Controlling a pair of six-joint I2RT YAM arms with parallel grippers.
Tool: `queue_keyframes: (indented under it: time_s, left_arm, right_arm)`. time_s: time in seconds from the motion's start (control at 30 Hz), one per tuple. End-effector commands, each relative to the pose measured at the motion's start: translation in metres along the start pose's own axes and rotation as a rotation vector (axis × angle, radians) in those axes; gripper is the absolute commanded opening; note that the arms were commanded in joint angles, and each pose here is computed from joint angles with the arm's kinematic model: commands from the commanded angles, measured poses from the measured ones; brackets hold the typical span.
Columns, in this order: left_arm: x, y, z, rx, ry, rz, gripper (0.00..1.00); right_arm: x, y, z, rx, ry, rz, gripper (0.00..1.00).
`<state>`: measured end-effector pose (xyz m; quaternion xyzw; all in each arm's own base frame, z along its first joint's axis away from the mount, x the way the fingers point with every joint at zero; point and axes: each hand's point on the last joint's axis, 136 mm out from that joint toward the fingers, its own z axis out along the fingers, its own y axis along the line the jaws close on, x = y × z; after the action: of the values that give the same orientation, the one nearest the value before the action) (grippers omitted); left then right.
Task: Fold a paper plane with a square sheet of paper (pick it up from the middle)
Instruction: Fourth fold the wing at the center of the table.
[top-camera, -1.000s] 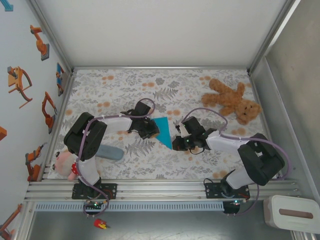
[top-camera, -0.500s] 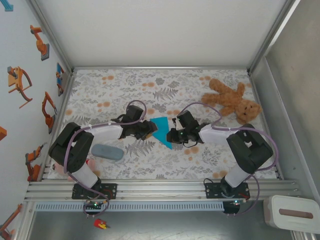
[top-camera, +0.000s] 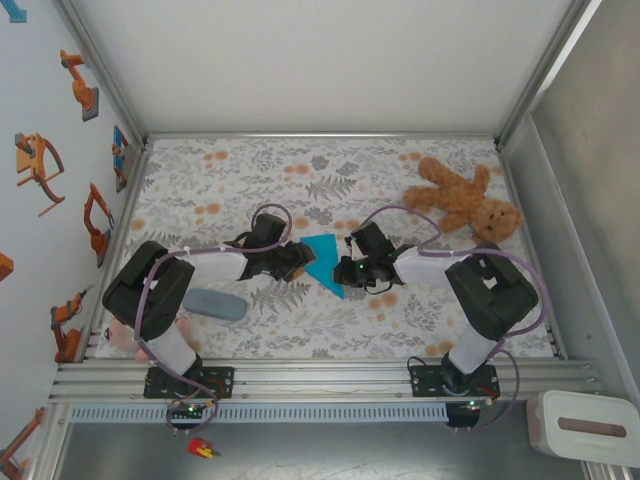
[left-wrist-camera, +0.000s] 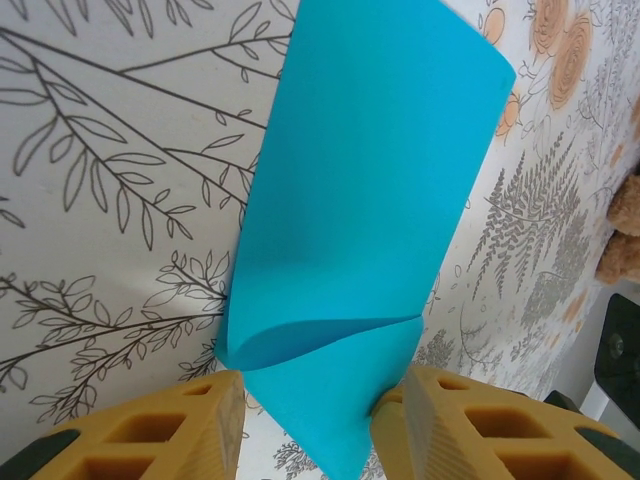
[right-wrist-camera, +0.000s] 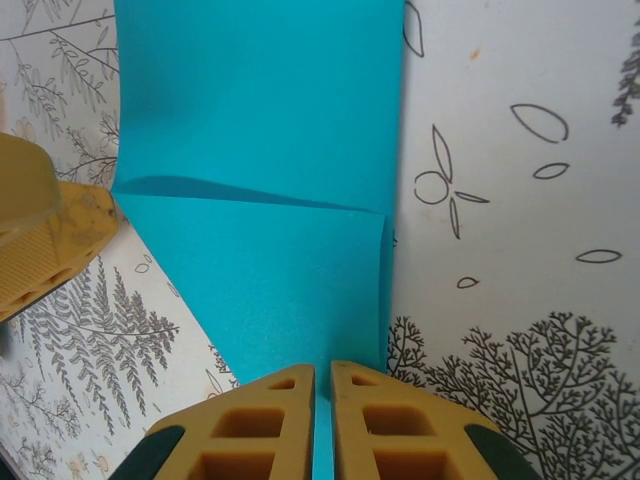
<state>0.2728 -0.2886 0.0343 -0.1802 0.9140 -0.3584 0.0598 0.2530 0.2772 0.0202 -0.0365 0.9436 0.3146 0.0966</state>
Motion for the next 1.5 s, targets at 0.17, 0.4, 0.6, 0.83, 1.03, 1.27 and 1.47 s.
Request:
queue_keyframes:
  time_s: [0.17,0.4,0.6,0.83,1.03,1.27,1.47]
  left_arm:
    - [-0.002,0.008,0.0,-0.034,-0.012,-0.027,0.47]
    - [0.0,-0.002,0.008,0.015,0.024,-0.012,0.45]
    - [0.001,-0.025,0.007,0.117,0.051,0.038,0.4]
    - [0.004,-0.023,0.003,0.126,0.095,0.105,0.38]
    - [0.009,-0.024,0.007,0.153,0.175,0.17,0.38]
    - [0.011,-0.021,0.006,0.137,0.217,0.207,0.37]
    - [0.009,-0.013,0.01,0.125,0.241,0.206,0.3]
  right_arm:
    - [-0.004,-0.009,0.004,0.035,-0.003,0.032,0.12]
    - [-0.003,-0.01,0.006,0.036,0.003,0.034,0.11]
    - [-0.005,-0.01,0.005,0.034,-0.001,0.035,0.11]
    - [-0.006,-0.01,0.005,0.031,0.001,0.035,0.1]
    - [-0.006,-0.011,0.007,0.028,0.008,0.036,0.1]
    - [-0.003,-0.014,0.008,0.033,0.014,0.04,0.09]
    - [-0.002,-0.015,0.008,0.037,0.019,0.035,0.09]
